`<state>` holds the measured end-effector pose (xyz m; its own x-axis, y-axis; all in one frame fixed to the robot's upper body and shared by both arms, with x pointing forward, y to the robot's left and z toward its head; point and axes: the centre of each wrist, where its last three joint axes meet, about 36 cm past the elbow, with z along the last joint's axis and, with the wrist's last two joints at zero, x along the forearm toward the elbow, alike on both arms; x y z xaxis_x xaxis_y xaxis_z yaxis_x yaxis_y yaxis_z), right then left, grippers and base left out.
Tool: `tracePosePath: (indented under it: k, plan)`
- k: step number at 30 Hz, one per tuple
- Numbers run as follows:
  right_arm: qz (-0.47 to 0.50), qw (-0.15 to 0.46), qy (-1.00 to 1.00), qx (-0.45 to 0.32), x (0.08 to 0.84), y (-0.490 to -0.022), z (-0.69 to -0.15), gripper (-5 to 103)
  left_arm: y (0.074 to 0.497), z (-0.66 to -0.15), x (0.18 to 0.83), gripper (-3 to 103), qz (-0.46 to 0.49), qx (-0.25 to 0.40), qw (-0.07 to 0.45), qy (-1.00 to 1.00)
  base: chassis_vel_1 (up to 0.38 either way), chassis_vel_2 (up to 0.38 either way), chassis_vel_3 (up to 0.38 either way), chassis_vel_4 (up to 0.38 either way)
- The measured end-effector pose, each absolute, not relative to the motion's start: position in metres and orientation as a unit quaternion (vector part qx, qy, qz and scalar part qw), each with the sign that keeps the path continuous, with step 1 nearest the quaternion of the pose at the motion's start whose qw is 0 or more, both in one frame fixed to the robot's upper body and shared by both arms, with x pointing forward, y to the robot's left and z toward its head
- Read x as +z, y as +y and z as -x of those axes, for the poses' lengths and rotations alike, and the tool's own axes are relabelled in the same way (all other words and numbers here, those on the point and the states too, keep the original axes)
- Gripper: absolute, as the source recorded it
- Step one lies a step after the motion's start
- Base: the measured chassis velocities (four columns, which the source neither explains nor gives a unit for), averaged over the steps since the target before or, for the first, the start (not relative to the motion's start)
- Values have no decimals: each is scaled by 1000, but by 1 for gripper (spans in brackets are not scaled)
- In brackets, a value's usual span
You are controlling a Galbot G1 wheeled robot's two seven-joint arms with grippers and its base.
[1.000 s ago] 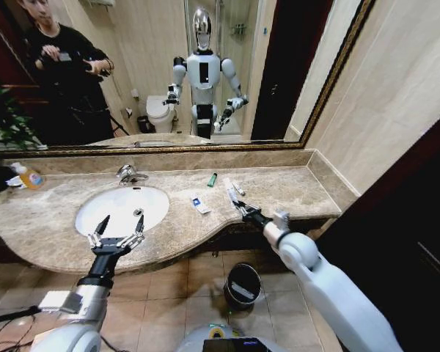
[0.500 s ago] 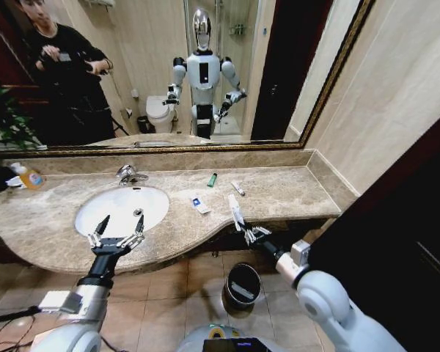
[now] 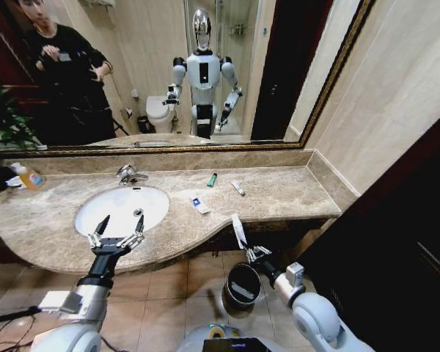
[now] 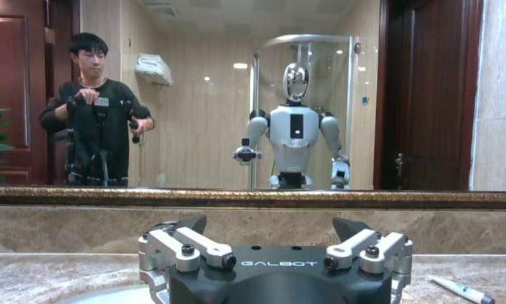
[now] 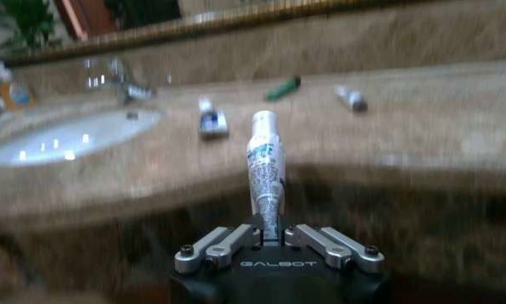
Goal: Pick up the trash from the sink and place it in the trash bin.
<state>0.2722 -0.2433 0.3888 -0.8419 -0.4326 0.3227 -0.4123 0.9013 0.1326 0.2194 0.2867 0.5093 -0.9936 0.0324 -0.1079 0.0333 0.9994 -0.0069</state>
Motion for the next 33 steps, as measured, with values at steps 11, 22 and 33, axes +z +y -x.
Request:
tracePosePath:
  k: [11,22,33]
  plan:
    - [-197,227,-953,-32,315,-252,-269,10,287,-219,509,100,-16,-4,54,998,0,0,0,0]
    - [-154,286,-946,-13,222,-275,-260,10,287,-219,509,100,-16,-4,54,998,0,0,0,0]
    - [-134,336,-932,-8,143,-260,-249,10,287,-219,509,100,-16,-4,54,998,0,0,0,0]
